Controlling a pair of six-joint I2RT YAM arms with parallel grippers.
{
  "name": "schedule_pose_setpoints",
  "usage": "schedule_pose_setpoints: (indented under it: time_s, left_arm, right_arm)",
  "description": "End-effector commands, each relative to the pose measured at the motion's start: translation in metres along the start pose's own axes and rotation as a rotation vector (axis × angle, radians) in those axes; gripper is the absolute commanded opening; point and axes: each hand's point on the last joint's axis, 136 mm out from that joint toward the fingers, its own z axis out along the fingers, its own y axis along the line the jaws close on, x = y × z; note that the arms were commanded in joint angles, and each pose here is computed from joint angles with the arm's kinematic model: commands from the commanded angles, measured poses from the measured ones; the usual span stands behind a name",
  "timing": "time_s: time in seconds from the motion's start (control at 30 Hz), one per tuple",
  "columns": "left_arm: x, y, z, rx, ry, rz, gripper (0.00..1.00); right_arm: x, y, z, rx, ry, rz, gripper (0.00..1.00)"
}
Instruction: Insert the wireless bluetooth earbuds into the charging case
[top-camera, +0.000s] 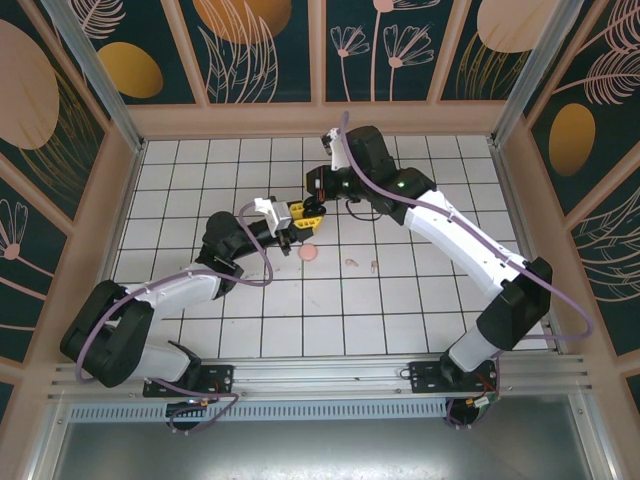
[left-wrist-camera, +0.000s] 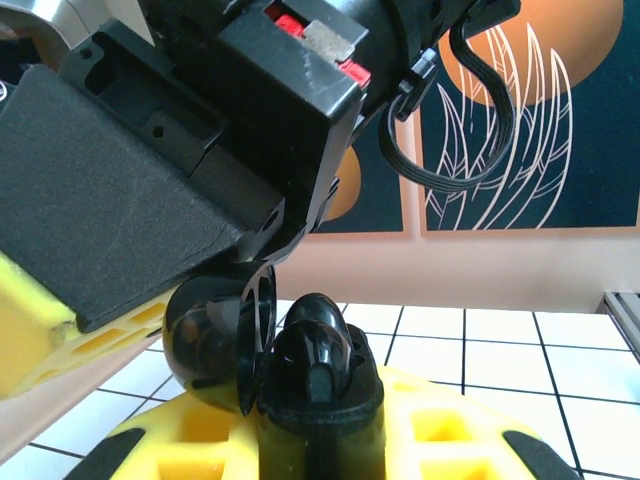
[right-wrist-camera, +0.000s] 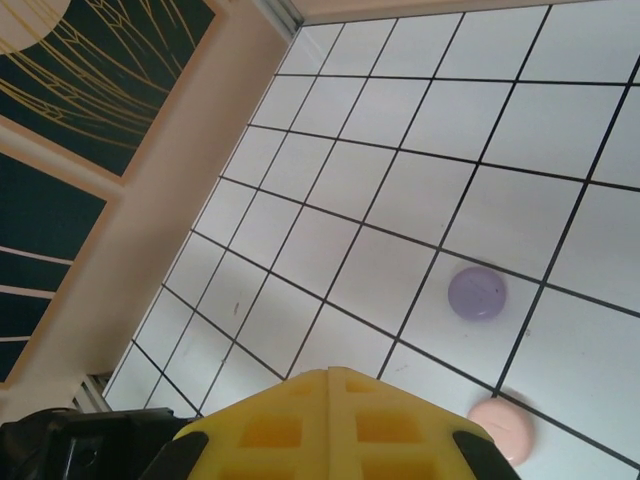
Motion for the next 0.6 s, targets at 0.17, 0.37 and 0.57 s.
schedule_pose_setpoints:
  time_s: [0.17,0.37,0.57]
  left_arm:
    - [-0.02,0.014,0.009,-0.044,-0.061,-0.024,0.0]
    - [-0.018,0.016,0.008,-0.06,-0.063,-0.095,0.0]
    - [0.007,0.032,-0.006,-0.207,-0.033,-0.328,0.0]
  right_arm:
    - [0.062,0.013,-0.03,-0.06,0.106,0.027,0.0]
    - [0.037,-0.011,-0.067,0.05,-0.096,0.085,0.03]
    - [0.026,-0.042,-0.097,0.126,-0.238,0.166,0.31]
